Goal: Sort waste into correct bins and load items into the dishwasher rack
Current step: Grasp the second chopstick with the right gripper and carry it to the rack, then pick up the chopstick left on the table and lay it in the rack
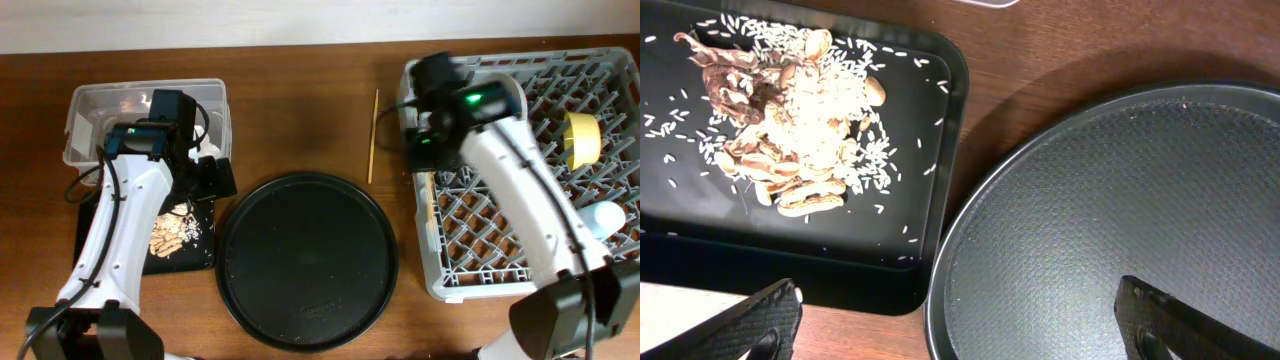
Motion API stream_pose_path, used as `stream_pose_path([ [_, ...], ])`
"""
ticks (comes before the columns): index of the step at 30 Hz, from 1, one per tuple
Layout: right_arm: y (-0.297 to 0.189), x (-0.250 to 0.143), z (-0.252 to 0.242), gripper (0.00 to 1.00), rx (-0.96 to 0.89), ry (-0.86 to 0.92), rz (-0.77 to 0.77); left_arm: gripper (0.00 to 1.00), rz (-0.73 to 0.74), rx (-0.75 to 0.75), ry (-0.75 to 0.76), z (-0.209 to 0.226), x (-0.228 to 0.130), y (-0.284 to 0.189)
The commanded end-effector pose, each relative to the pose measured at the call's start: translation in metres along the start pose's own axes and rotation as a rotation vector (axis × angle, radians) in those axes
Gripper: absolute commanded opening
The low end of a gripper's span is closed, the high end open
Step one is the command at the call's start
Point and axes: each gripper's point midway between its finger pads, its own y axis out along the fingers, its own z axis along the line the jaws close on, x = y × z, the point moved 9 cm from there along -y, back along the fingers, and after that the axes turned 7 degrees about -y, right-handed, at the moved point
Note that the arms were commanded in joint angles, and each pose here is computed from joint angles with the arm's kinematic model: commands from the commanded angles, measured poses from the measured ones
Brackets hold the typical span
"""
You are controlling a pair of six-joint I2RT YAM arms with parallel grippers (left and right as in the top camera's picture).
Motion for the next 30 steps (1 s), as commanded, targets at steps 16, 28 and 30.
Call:
stream_pose_path([
  [16,0.028,0.001,-0.042,0.39,0.054,-0.012,0.049,0.99,-0.023,-0.015,-0.008,0.0,0.0,-0.006],
  [28,0.059,0.091,0.061,0.74,0.14,-0.025,-0.209,0.99,-0.023,-0.015,-0.008,0.0,0.0,-0.006],
  [30,0.101,0.095,0.067,0.74,0.125,-0.006,-0.145,0.99,-0.023,-0.015,-0.008,0.0,0.0,-0.006],
])
